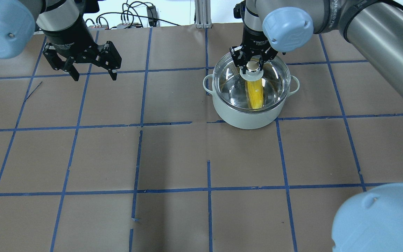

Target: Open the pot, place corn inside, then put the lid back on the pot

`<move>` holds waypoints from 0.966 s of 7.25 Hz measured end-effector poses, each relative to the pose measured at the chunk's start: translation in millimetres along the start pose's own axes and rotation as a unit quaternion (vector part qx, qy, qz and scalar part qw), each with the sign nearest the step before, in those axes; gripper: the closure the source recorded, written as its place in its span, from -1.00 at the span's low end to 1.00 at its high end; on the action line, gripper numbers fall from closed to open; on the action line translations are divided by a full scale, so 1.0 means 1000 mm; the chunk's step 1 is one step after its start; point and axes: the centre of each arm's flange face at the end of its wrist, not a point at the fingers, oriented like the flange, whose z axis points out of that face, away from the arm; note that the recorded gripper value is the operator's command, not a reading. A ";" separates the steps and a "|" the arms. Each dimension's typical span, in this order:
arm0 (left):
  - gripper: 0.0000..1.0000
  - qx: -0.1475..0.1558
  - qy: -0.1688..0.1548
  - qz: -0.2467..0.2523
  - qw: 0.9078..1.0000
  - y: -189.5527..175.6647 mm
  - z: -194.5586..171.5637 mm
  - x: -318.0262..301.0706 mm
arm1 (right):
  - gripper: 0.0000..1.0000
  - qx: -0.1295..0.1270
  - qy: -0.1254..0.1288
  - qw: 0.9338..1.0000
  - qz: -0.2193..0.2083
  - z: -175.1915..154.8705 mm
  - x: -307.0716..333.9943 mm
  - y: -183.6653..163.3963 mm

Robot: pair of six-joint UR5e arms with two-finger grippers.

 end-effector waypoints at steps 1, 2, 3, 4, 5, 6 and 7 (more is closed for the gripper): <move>-1.00 0.000 0.000 0.000 1.000 0.000 0.000 0.000 | -0.02 -0.002 0.000 1.000 0.000 0.003 0.000 -0.001; -1.00 0.000 0.000 0.000 1.000 0.000 0.000 0.001 | -0.02 -0.002 0.000 1.000 0.000 0.004 0.000 -0.001; -1.00 0.000 0.000 0.001 1.000 -0.001 0.001 0.001 | -0.02 -0.003 0.001 1.000 0.001 0.005 0.000 -0.002; -1.00 0.001 0.000 0.001 1.000 -0.001 0.001 0.001 | -0.02 -0.003 0.000 1.000 0.001 0.005 0.000 -0.002; -1.00 0.003 0.000 0.001 1.000 -0.001 -0.001 0.001 | -0.02 -0.003 0.000 1.000 0.001 0.005 0.000 -0.002; -1.00 0.005 0.000 0.001 1.000 -0.002 -0.002 0.001 | -0.02 -0.003 0.000 1.000 0.001 0.005 0.000 -0.002; -1.00 0.006 0.000 0.000 1.000 -0.002 -0.003 0.001 | -0.02 -0.001 0.000 1.000 0.001 0.003 0.000 -0.001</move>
